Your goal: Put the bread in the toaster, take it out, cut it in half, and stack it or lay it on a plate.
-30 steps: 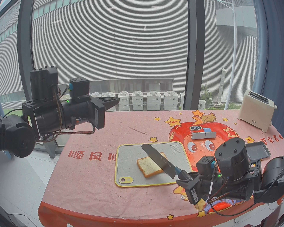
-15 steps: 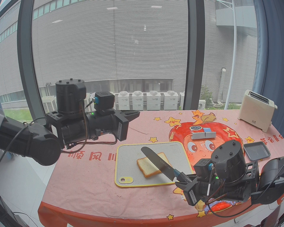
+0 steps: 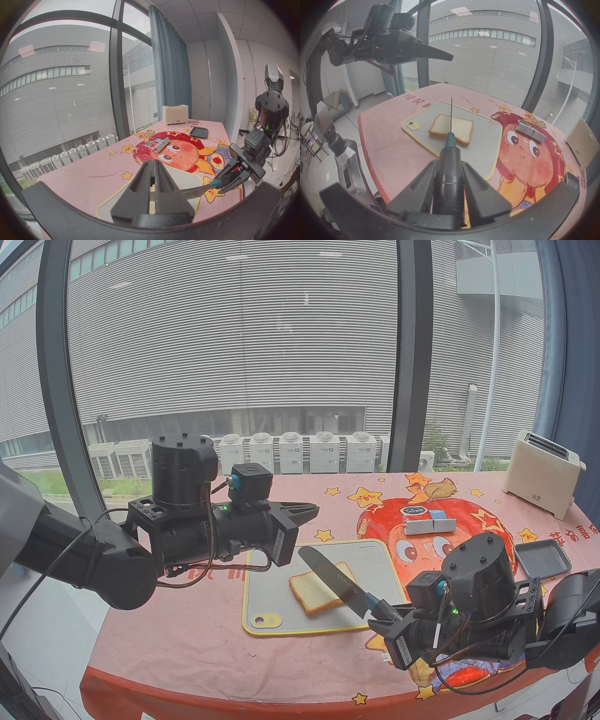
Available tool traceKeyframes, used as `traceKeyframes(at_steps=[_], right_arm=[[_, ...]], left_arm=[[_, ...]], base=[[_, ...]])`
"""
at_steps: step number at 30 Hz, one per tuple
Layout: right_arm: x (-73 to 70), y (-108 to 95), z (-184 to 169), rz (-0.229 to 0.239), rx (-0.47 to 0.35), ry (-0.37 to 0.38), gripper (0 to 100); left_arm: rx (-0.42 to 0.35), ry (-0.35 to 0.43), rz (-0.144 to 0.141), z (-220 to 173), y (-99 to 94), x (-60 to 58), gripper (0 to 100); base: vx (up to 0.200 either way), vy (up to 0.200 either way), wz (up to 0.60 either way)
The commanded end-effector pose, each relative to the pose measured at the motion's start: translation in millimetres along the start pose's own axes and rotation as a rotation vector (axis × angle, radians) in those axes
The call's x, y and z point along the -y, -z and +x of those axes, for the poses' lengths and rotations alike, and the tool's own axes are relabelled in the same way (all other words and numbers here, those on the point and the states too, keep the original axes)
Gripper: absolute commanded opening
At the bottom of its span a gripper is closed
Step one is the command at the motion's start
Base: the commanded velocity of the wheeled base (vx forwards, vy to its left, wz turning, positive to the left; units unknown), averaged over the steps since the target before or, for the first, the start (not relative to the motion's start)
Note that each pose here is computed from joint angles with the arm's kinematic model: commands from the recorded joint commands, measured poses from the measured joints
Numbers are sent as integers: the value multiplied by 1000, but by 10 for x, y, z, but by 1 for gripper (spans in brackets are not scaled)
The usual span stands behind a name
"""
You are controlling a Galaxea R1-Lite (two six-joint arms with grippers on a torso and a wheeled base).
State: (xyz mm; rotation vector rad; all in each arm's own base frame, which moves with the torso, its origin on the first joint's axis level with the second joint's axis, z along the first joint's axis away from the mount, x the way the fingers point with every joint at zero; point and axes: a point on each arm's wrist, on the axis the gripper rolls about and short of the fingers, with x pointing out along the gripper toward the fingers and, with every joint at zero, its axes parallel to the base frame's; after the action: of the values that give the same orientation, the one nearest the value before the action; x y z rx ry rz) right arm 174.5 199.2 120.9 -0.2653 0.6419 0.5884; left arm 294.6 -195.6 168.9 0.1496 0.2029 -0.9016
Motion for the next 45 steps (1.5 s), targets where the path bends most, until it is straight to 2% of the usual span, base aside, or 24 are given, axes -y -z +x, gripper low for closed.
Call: traceKeyframes(at_steps=[1, 3, 6, 11, 16, 25, 32, 38, 45], right_arm=[[-9, -5, 76, 1, -2, 3, 0], [-8, 9, 100, 1, -9, 5, 0], [-15, 18, 115, -2, -15, 4, 0], [-10, 9, 108, -1, -11, 6, 0], [-9, 7, 104, -1, -9, 6, 0], [13, -8, 92, 4, -2, 11, 0], [19, -6, 89, 5, -2, 13, 0], [22, -5, 94, 6, -4, 14, 0], [30, -7, 92, 8, -3, 15, 0]], left_arm=[[-10, 11, 0, 52, 32, 23, 0], [-21, 15, -3, 113, 75, 20, 0], [-6, 34, 6, 167, 53, 82, 0], [-10, 44, 8, 280, 172, 93, 0], [-29, 44, 4, 340, 257, 79, 0], [-28, 50, 5, 352, 255, 105, 0], [-29, 49, 3, 435, 343, 85, 0], [-59, 53, -3, 495, 468, 88, 0], [-67, 49, -8, 506, 497, 70, 0]], base=[[0, 0, 0], [0, 0, 0], [0, 0, 0], [0, 0, 0], [0, 0, 0], [0, 0, 0], [0, 0, 0], [0, 0, 0], [0, 0, 0]])
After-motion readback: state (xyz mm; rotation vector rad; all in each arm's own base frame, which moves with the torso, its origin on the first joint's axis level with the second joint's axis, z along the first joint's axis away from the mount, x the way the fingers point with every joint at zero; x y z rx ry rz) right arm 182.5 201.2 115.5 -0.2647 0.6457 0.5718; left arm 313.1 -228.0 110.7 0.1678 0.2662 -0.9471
